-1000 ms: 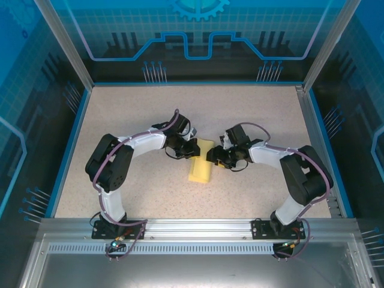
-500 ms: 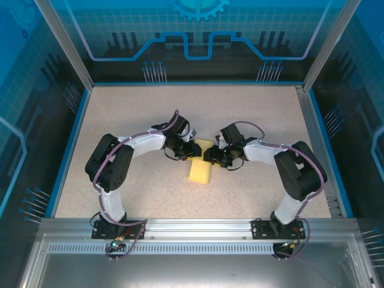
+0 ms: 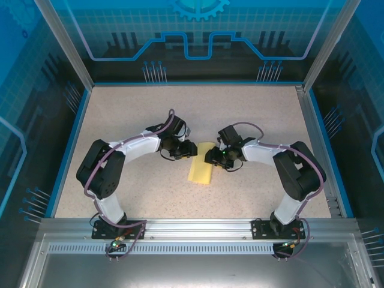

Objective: Fold a paper plane with a square sheet of paper (pick it up from the middle)
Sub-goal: First fold in half a square sheet of paper at the center of the table, then hold the square sheet of paper at the center of the table.

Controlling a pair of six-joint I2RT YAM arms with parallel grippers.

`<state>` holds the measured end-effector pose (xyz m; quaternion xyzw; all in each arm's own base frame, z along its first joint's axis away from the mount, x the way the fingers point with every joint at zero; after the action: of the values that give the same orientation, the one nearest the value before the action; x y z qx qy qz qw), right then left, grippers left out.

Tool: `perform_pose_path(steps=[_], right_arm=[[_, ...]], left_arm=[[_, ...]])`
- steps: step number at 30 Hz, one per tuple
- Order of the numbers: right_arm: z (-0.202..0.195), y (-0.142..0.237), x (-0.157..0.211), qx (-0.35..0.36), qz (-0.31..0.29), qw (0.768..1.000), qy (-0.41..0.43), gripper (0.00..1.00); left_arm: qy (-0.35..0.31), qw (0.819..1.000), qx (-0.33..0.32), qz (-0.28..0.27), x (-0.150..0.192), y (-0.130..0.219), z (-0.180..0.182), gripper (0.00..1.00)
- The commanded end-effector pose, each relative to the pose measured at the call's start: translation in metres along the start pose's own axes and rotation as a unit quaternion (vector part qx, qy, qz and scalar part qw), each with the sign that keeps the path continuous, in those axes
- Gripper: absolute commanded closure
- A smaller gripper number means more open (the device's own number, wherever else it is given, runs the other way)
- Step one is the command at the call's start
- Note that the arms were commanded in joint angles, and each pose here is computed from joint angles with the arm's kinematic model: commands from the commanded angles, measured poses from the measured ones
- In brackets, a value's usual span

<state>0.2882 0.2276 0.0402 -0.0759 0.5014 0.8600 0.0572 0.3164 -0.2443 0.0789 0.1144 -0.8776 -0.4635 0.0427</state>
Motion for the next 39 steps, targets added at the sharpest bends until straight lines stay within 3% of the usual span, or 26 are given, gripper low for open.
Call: perform_pose_path(steps=[1, 12, 25, 39], right_arm=[[0.002, -0.004, 0.002, 0.025, 0.011, 1.000, -0.004, 0.46], [0.006, -0.010, 0.000, 0.063, 0.017, 0.998, -0.019, 0.36], [-0.003, -0.021, 0.006, 0.107, 0.044, 0.993, -0.009, 0.35], [0.000, -0.024, 0.005, 0.102, 0.075, 0.991, 0.033, 0.37]], left_arm=[[0.024, 0.999, -0.028, -0.024, -0.001, 0.009, 0.014, 0.61], [0.034, 0.998, -0.027, -0.034, -0.003, 0.009, 0.015, 0.63], [0.038, 0.999, -0.011, -0.034, -0.004, 0.008, 0.011, 0.67], [0.036, 0.999, -0.010, -0.030, -0.004, 0.007, 0.009, 0.68]])
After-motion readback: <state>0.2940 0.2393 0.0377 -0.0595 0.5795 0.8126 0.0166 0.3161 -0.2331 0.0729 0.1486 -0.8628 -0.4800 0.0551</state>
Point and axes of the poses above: each hand's point on the last joint's axis, 136 mm out from that joint toward the fingers, its own y axis back along the fingers, its own z axis along the line the jaws close on, x = y × z, the point moved 2 cm from there along y, back along the fingers, and after that the axes turned 11 degrees about y, right-handed, at the moved point
